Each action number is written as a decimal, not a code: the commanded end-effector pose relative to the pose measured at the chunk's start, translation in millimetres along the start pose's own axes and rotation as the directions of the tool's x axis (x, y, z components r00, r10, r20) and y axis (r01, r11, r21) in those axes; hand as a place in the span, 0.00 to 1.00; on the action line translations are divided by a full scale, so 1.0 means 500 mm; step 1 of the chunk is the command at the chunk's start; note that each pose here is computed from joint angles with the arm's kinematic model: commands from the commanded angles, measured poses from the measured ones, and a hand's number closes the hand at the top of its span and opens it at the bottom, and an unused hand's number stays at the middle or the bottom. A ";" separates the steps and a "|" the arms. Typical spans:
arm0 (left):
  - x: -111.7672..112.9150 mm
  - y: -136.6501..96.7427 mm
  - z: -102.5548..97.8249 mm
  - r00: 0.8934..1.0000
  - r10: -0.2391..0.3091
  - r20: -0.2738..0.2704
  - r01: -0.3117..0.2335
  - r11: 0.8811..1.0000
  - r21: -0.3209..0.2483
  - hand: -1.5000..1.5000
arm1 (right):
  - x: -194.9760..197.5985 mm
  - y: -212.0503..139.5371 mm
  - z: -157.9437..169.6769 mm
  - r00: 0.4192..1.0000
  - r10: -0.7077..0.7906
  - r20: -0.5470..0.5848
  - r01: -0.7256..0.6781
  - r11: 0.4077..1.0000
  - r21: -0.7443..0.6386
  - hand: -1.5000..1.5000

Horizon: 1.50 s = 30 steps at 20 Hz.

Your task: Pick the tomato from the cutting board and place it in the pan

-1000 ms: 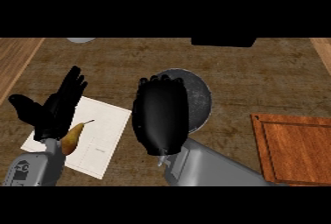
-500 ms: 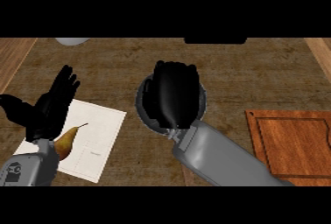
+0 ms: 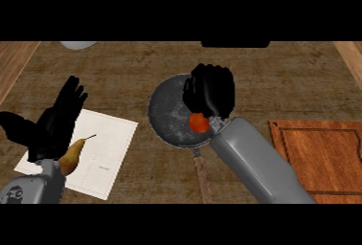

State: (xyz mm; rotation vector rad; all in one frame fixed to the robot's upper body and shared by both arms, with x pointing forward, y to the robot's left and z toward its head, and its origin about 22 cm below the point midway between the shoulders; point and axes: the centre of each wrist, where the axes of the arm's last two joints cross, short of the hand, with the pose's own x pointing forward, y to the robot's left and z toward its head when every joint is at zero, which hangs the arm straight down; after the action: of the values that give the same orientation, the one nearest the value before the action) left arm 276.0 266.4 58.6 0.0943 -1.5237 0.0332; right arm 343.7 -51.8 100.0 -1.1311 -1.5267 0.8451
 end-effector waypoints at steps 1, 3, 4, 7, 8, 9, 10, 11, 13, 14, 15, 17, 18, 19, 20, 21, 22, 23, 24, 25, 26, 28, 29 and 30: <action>0.002 0.012 -0.005 1.000 -0.011 0.007 0.011 1.000 0.008 0.50 | -0.037 0.087 0.017 1.000 -0.001 0.016 0.000 0.999 0.042 1.00; 0.017 0.004 -0.025 1.000 0.004 -0.001 -0.004 1.000 -0.010 0.50 | -0.072 0.117 -0.008 1.000 0.020 -0.007 -0.020 0.999 0.050 1.00; 0.008 -0.011 0.002 1.000 0.000 0.006 0.000 1.000 -0.026 0.50 | -0.070 0.130 -0.015 0.997 0.063 -0.037 -0.060 0.996 0.067 1.00; 0.024 -0.023 -0.013 1.000 0.018 -0.003 -0.018 1.000 -0.016 0.50 | -0.095 0.131 -0.012 0.973 -0.035 -0.230 0.061 0.992 0.106 1.00; 0.036 0.004 -0.010 1.000 0.003 0.009 -0.003 1.000 -0.008 0.50 | -0.100 0.120 -0.038 0.963 -0.044 -0.266 0.081 0.989 0.127 0.00; 0.033 0.000 -0.043 1.000 0.011 -0.004 -0.011 1.000 -0.009 0.50 | -0.122 0.162 0.001 0.960 -0.026 -0.277 0.071 0.985 0.154 0.00; 0.013 -0.020 -0.010 1.000 0.012 0.009 -0.012 1.000 -0.011 0.50 | -0.165 0.166 -0.007 0.950 -0.070 -0.304 0.126 0.978 0.169 0.00; 0.032 -0.006 0.015 1.000 -0.008 0.001 0.008 1.000 -0.025 0.50 | -0.140 0.168 -0.009 0.957 -0.072 -0.282 0.129 0.974 0.189 0.00; -0.010 -0.014 0.001 1.000 0.011 0.006 -0.011 0.999 -0.033 0.50 | -0.161 0.187 -0.008 0.962 -0.089 -0.257 0.146 0.966 0.214 0.00; 0.014 0.032 -0.021 1.000 -0.002 0.004 0.002 1.000 -0.012 0.50 | -0.163 0.194 -0.001 0.963 -0.102 -0.250 0.160 0.961 0.225 0.00; 0.010 -0.019 -0.006 1.000 0.008 -0.002 -0.008 1.000 -0.015 0.50 | -0.144 0.174 -0.033 0.959 -0.146 -0.244 0.195 0.962 0.190 0.00; -0.028 0.002 -0.007 1.000 -0.013 0.000 0.013 1.000 0.010 0.50 | -0.159 0.168 -0.006 0.960 -0.207 -0.190 0.233 0.965 0.124 0.00; -0.012 0.026 -0.008 1.000 0.002 0.004 -0.001 1.000 -0.020 0.50 | -0.155 0.165 -0.023 0.942 -0.265 -0.209 0.287 0.954 0.085 0.00; -0.002 -0.001 -0.007 1.000 0.012 0.010 -0.012 1.000 0.017 0.50 | -0.177 0.141 -0.030 0.927 -0.321 -0.192 0.335 0.941 0.042 0.00; -0.021 0.009 -0.010 1.000 0.005 0.006 -0.005 1.000 0.006 0.50 | -0.185 0.161 -0.008 0.908 -0.370 -0.197 0.380 0.925 0.016 0.00; -0.003 -0.038 -0.014 1.000 0.021 -0.009 -0.021 1.000 0.010 0.50 | -0.204 0.134 -0.012 0.894 -0.413 -0.174 0.415 0.910 -0.025 0.00; 0.026 0.004 -0.018 1.000 -0.005 0.011 0.005 1.000 0.013 0.50 | -0.178 0.116 -0.034 0.858 -0.469 -0.209 0.472 0.881 -0.041 0.00; -0.002 0.032 0.008 1.000 -0.009 -0.003 0.009 1.000 0.012 0.50 | -0.211 0.110 -0.017 0.832 -0.521 -0.191 0.515 0.853 -0.083 0.00; 0.005 0.027 -0.008 1.000 -0.001 -0.011 0.001 1.000 0.020 0.50 | -0.219 0.109 -0.011 0.804 -0.558 -0.206 0.552 0.829 -0.090 0.00; -0.005 0.041 -0.012 1.000 -0.002 -0.010 0.002 0.999 0.033 0.50 | -0.233 0.108 0.010 0.774 -0.598 -0.211 0.594 0.800 -0.087 0.00; -0.008 0.040 -0.004 1.000 -0.002 -0.006 0.002 1.000 0.020 0.50 | -0.274 0.094 0.002 0.753 -0.621 -0.217 0.608 0.783 -0.130 0.00; -0.007 0.036 -0.002 1.000 0.012 -0.018 -0.011 0.999 0.039 0.50 | -0.288 0.073 0.036 0.700 -0.683 -0.207 0.671 0.729 -0.138 0.00; -0.005 0.018 -0.017 1.000 -0.019 0.001 0.019 1.000 0.018 0.50 | -0.330 0.068 0.051 0.696 -0.696 -0.173 0.685 0.717 -0.128 0.00; -0.022 0.025 0.004 0.999 0.035 -0.026 -0.033 0.998 0.048 0.50 | -0.351 0.037 0.060 0.681 -0.712 -0.172 0.705 0.700 -0.110 0.00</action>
State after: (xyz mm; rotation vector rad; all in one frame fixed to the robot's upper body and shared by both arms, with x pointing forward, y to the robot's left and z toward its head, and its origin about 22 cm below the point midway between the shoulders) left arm 277.5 278.8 54.3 0.1107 -1.5118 0.0596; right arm 349.9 -170.4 14.2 -0.6098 -1.5690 0.2241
